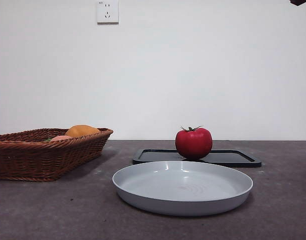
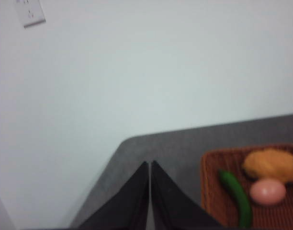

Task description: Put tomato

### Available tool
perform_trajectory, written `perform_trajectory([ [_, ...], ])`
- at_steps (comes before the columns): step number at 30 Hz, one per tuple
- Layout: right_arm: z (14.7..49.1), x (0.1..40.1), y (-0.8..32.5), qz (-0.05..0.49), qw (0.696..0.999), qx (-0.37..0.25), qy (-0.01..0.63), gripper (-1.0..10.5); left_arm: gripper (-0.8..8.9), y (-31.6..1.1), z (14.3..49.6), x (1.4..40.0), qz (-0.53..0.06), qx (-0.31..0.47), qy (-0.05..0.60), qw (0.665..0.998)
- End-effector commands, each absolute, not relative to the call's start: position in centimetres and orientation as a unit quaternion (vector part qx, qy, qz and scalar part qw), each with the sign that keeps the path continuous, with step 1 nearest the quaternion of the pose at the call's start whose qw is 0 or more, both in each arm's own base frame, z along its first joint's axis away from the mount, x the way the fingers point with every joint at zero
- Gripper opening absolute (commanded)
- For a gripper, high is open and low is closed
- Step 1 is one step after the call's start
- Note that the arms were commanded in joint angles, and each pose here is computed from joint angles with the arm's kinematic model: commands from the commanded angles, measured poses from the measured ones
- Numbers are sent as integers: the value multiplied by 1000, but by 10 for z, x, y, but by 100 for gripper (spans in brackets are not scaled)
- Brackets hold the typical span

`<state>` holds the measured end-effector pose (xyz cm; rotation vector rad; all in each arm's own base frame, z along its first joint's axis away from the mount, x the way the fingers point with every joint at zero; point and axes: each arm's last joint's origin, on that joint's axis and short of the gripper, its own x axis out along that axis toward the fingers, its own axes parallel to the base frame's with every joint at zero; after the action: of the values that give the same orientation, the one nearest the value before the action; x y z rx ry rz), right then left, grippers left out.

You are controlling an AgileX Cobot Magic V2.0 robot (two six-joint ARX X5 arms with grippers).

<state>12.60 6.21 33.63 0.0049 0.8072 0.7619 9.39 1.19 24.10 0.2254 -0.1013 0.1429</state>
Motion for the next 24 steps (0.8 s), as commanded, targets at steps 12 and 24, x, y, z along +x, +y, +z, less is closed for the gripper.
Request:
perform_trajectory([
  [12, 338, 128, 64, 365, 850, 5, 380, 8, 7, 13, 165, 95, 72, 102, 39, 991],
  [24, 338, 128, 64, 365, 850, 5, 380, 8, 7, 13, 149, 95, 69, 60, 96, 991],
])
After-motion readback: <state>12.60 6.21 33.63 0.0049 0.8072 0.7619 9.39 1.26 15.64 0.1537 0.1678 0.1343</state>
